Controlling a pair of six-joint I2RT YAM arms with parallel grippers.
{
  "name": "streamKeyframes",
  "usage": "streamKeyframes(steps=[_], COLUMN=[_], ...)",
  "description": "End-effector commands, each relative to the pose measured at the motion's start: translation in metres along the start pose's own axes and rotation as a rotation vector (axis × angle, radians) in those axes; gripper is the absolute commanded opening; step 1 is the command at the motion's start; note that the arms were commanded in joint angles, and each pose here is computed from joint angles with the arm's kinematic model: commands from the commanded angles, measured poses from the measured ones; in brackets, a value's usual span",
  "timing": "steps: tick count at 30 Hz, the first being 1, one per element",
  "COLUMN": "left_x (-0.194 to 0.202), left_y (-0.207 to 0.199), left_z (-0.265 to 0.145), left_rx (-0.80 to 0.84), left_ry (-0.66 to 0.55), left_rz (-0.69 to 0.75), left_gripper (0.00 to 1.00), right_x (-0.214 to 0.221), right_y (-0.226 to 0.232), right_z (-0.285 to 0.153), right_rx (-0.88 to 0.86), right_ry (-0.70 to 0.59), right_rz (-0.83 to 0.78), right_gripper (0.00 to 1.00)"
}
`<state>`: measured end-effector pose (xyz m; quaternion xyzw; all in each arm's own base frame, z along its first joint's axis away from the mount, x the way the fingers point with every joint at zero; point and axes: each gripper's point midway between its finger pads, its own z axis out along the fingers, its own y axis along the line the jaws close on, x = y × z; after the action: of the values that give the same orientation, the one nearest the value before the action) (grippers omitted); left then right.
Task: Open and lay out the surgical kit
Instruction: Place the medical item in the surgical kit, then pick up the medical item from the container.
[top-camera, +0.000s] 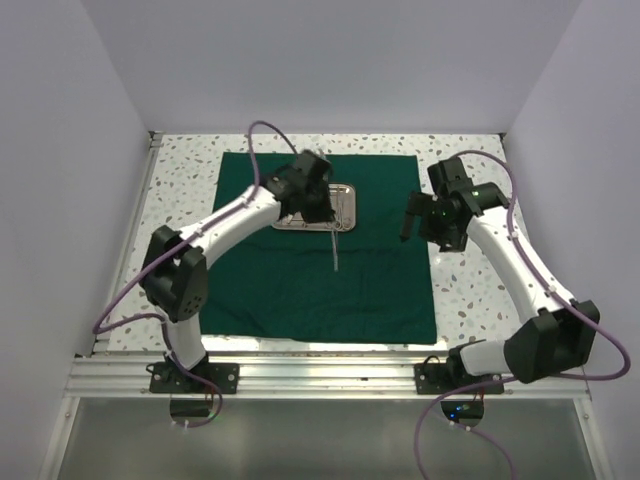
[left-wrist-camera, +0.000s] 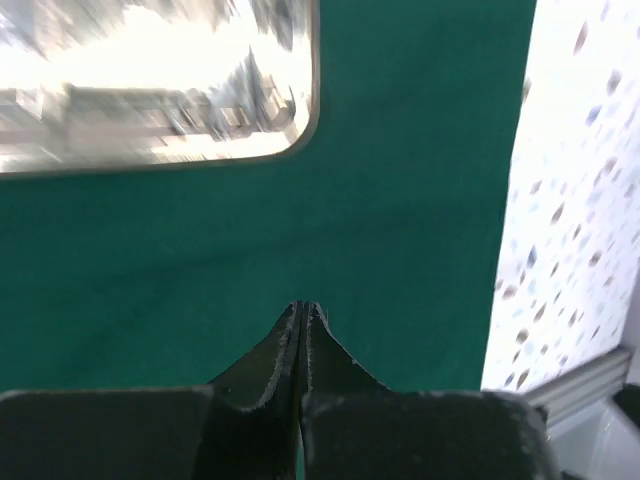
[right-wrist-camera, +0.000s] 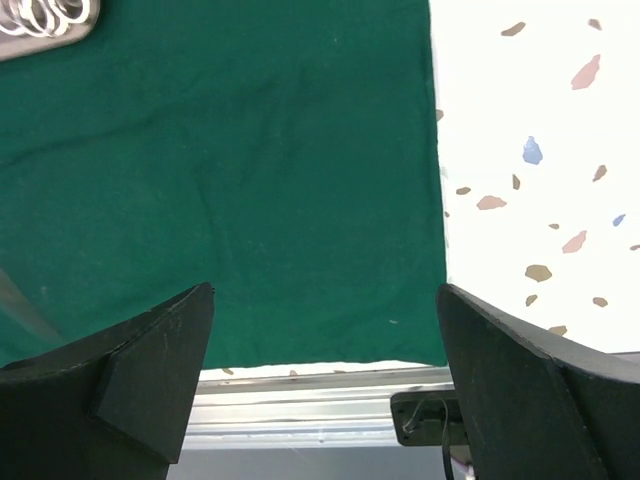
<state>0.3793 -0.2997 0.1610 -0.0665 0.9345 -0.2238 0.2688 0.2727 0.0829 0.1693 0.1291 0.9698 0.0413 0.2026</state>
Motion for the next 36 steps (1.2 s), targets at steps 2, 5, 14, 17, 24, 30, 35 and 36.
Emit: streamKeyframes(steps=[2,5,14,17,24,30,35,36], left_x=[0.061,0.090,0.134,0.138,0.045,-0.052,-0.095,-0.100], left_y=[-0.043,-0.062,-0.092,-0.098,-0.103,-0.031,0.019,0.034], left_z=[0.012,0.027,0.069,0.071,0.027,0.032,0.056,0.064], left_rx=[0.056,0.043,0.043,0.050,0.035,-0.096,-0.162,-0.183], left_ry=[0.008,0.030,0.097,0.115,-0.083,-0.175,-0.167,-0.154], left_rz=[-0.067,-0.030,0.026,0.045,0.178,0.265,0.368,0.399], left_gripper=[0.00,0.00,0.13,0.50,0.63,0.52,0.42,0.42], right_x=[-0.014,-0.008,0.014,0.017,0.019,0.022,0.023,0.023], right_y=[-0.010,-0.018,-0.040,-0.044,-0.046,-0.046,-0.051,-0.051], right_z=[-0.047,-0.059,-0.063,-0.061,-0.062,-0.059,-0.061,-0.061], right_rx=[-0.015,-0.006,0.038,0.053,0.056,0.058,0.088,0.094], right_ry=[-0.151,-0.177,-0.175,-0.176,-0.180,-0.171,-0.161,-0.156], right_rz=[0.050,0.050,0.010,0.007,0.020,0.047,0.067,0.063], right_gripper=[0.98,0.98,0.99,0.98,0.98,0.99,0.98,0.99])
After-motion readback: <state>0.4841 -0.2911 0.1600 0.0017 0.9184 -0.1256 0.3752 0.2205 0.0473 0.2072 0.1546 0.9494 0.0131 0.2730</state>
